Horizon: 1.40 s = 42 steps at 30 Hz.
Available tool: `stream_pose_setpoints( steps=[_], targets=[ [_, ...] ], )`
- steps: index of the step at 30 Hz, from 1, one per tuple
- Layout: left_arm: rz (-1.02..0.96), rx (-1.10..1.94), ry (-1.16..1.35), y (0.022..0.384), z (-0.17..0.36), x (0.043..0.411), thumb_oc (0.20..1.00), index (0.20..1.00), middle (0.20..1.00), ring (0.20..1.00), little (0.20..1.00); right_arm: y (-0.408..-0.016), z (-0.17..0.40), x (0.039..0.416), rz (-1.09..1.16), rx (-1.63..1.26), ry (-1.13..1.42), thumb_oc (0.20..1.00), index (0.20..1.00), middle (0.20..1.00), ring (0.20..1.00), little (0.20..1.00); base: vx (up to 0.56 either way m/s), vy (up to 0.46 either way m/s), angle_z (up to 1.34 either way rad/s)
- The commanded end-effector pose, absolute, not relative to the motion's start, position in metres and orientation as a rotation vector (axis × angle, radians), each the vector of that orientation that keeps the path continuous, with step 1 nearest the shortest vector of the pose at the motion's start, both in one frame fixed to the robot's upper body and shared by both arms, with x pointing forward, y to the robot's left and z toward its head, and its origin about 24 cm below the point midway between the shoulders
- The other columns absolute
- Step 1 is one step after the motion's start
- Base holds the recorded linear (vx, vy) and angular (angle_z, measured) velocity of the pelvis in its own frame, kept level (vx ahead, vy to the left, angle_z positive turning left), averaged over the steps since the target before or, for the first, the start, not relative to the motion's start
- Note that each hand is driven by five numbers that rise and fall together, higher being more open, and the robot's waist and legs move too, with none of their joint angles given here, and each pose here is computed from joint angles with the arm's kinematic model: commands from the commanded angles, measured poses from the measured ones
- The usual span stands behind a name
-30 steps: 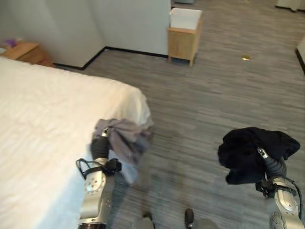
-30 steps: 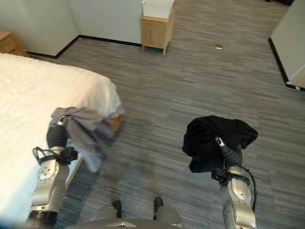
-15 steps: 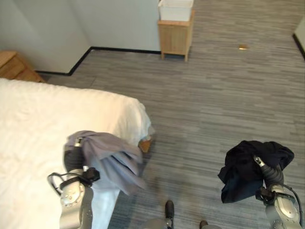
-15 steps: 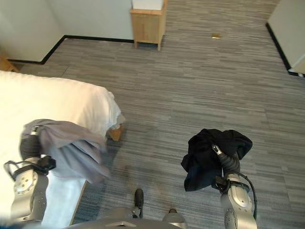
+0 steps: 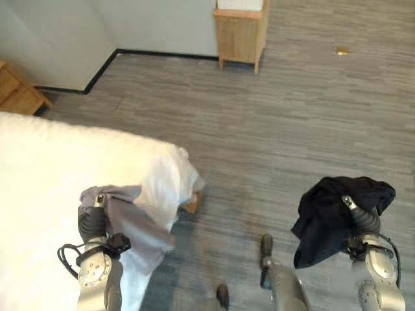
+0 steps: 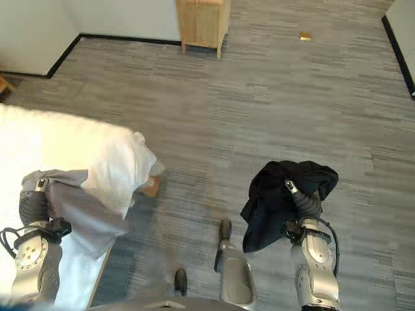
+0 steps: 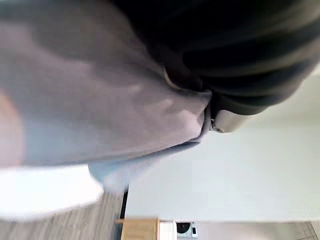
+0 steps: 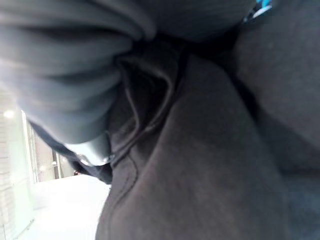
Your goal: Pick up bed clothes into laundry basket.
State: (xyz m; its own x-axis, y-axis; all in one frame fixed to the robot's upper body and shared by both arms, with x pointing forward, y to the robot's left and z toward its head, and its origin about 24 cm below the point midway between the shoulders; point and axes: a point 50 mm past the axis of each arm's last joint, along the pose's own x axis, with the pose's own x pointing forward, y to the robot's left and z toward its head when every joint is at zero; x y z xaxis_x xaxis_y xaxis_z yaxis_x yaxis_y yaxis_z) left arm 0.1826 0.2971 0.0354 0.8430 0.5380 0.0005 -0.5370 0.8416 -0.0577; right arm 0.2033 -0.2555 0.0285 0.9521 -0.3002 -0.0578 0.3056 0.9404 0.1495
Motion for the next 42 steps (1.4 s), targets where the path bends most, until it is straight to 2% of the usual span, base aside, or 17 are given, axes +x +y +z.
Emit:
stream_pose_setpoints(
  steps=[1, 8, 13, 20, 27, 35, 42],
  targets=[
    [0.512, -0.051, -0.278, 0.303, 0.088, 0.206, 0.2, 0.2, 0.2, 0.2, 0.2, -0.272, 0.08, 0.213, -0.273, 0.092, -0.214, 0.2, 0.2, 0.2, 0.2, 0.2, 0.79, -0.496, -0.02],
    [0.386, -0.102, -0.291, 0.281, 0.091, 0.226, 0.2, 0.2, 0.2, 0.2, 0.2, -0.283, 0.087, 0.215, -0.339, 0.086, -0.237, 0.2, 0.2, 0.2, 0.2, 0.2, 0.66, -0.165, -0.67],
    [0.369, -0.065, -0.27, 0.277, 0.087, 0.224, 0.2, 0.2, 0.2, 0.2, 0.2, -0.277, 0.08, 0.22, -0.282, 0.013, -0.182, 0.2, 0.2, 0.2, 0.2, 0.2, 0.86, 0.049, -1.3],
    [0.352, -0.032, -0.236, 0.278, 0.084, 0.219, 0.2, 0.2, 0.2, 0.2, 0.2, -0.259, 0.066, 0.219, -0.204, 0.025, -0.117, 0.2, 0.2, 0.2, 0.2, 0.2, 0.59, 0.218, -0.08],
    [0.297, -0.054, -0.24, 0.27, 0.086, 0.226, 0.2, 0.2, 0.2, 0.2, 0.2, -0.256, 0.061, 0.222, -0.189, 0.046, -0.098, 0.2, 0.2, 0.2, 0.2, 0.2, 0.53, 0.101, 0.89],
    [0.288, -0.066, -0.202, 0.266, 0.074, 0.223, 0.2, 0.2, 0.2, 0.2, 0.2, -0.267, 0.059, 0.21, -0.232, 0.06, -0.09, 0.2, 0.2, 0.2, 0.2, 0.2, 0.6, -0.194, 1.08],
    [0.33, -0.21, -0.192, 0.263, 0.065, 0.218, 0.2, 0.2, 0.2, 0.2, 0.2, -0.274, 0.067, 0.22, -0.232, 0.073, -0.116, 0.2, 0.2, 0.2, 0.2, 0.2, 0.43, -0.269, 0.17]
  ],
)
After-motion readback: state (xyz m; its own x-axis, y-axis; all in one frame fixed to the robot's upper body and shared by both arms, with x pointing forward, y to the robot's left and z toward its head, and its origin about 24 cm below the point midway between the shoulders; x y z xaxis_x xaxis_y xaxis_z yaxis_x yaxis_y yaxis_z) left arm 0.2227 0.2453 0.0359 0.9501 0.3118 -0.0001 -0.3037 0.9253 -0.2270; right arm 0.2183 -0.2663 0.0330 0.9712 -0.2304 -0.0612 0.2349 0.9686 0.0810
